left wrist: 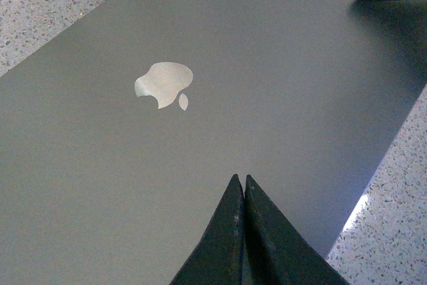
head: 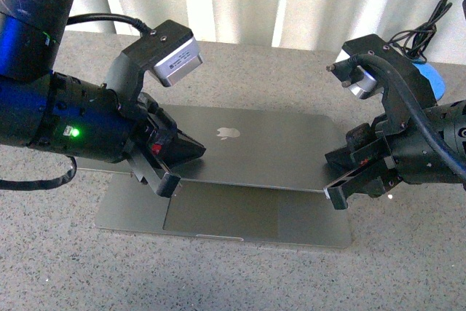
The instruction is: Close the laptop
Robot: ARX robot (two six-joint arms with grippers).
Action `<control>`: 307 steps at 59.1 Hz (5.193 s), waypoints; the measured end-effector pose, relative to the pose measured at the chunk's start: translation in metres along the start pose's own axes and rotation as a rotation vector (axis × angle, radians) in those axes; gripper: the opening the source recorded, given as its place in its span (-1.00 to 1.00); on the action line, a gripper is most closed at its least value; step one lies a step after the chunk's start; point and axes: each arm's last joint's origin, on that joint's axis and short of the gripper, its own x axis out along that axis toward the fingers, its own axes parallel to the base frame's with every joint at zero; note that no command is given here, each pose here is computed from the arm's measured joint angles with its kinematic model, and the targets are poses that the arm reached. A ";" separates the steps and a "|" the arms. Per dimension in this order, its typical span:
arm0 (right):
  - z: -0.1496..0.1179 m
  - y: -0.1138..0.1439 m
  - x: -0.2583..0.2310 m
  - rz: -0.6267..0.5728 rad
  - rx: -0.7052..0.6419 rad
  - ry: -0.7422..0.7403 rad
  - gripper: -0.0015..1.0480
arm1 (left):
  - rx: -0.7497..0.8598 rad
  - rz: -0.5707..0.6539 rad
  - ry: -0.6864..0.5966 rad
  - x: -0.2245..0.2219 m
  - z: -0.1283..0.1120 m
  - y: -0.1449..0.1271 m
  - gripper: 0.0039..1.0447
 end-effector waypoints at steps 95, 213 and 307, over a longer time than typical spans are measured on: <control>-0.020 0.004 0.008 0.053 0.063 0.058 -0.98 | -0.084 -0.043 0.025 0.016 -0.028 -0.004 -0.94; -0.036 0.005 0.033 0.085 0.141 0.142 -0.98 | -0.172 -0.106 0.074 0.029 -0.057 0.015 -0.94; 0.048 -0.015 -0.155 -0.511 -0.186 -0.521 0.61 | -0.707 1.003 -0.984 -0.226 -0.023 0.023 0.68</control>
